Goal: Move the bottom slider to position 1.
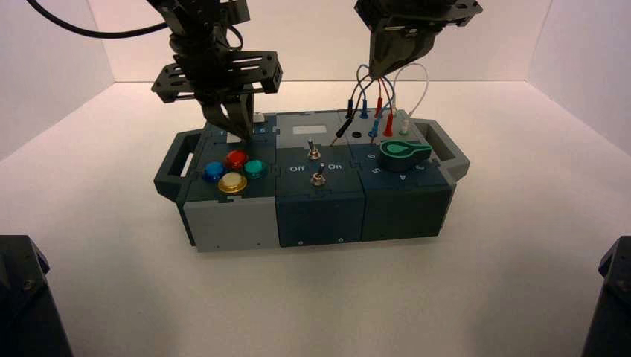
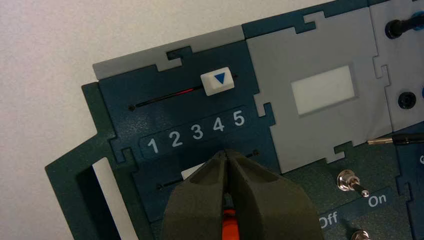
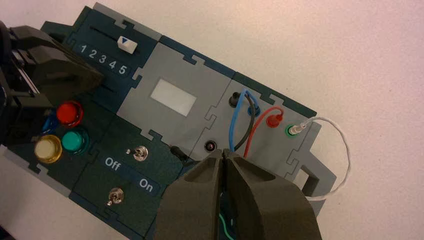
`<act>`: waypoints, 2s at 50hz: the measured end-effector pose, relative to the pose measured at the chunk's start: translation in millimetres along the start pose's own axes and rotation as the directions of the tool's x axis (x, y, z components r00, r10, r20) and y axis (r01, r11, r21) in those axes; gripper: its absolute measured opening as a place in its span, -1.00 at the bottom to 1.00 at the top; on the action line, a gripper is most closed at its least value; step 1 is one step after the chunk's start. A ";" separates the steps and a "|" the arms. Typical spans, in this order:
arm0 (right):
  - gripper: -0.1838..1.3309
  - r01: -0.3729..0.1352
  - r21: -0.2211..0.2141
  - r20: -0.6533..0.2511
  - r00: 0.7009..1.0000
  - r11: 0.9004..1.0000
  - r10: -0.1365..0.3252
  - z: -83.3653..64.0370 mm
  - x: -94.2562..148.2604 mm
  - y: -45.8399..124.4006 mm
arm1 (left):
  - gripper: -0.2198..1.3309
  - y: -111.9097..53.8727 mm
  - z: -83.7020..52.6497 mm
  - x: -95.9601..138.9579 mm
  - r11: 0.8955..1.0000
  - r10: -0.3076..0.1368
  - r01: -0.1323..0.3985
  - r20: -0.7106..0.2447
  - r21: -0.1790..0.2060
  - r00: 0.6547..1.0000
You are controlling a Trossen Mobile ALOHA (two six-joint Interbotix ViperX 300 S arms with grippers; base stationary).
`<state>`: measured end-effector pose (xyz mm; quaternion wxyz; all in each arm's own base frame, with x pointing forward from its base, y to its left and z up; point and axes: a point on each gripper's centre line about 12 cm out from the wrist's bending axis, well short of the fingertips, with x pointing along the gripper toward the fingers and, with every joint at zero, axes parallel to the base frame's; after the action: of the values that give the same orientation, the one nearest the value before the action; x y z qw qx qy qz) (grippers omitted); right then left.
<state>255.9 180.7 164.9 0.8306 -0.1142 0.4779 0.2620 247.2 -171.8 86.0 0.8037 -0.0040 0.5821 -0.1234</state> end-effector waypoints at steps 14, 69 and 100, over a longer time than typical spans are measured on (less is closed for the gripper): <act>-0.95 0.001 0.000 -0.015 1.000 1.000 -0.001 -2.0 3.5 -0.2 | -0.93 2.8 1.7 -0.2 1.000 0.003 -0.003 0.002 0.007 1.000; -0.95 0.002 0.000 -0.029 1.000 1.000 -0.002 -3.8 7.0 -0.5 | -0.93 16.8 0.3 -6.6 0.999 0.025 -0.025 -0.011 0.022 1.000; -0.95 0.003 -0.005 -0.044 0.999 1.000 -0.003 -5.2 7.2 -0.7 | -0.93 22.8 0.7 -19.2 0.999 0.032 -0.032 -0.005 0.027 0.999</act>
<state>255.3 180.2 156.0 0.8199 -0.1227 0.4955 0.2592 246.7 -146.0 100.8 0.8040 0.0164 0.5824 -0.1184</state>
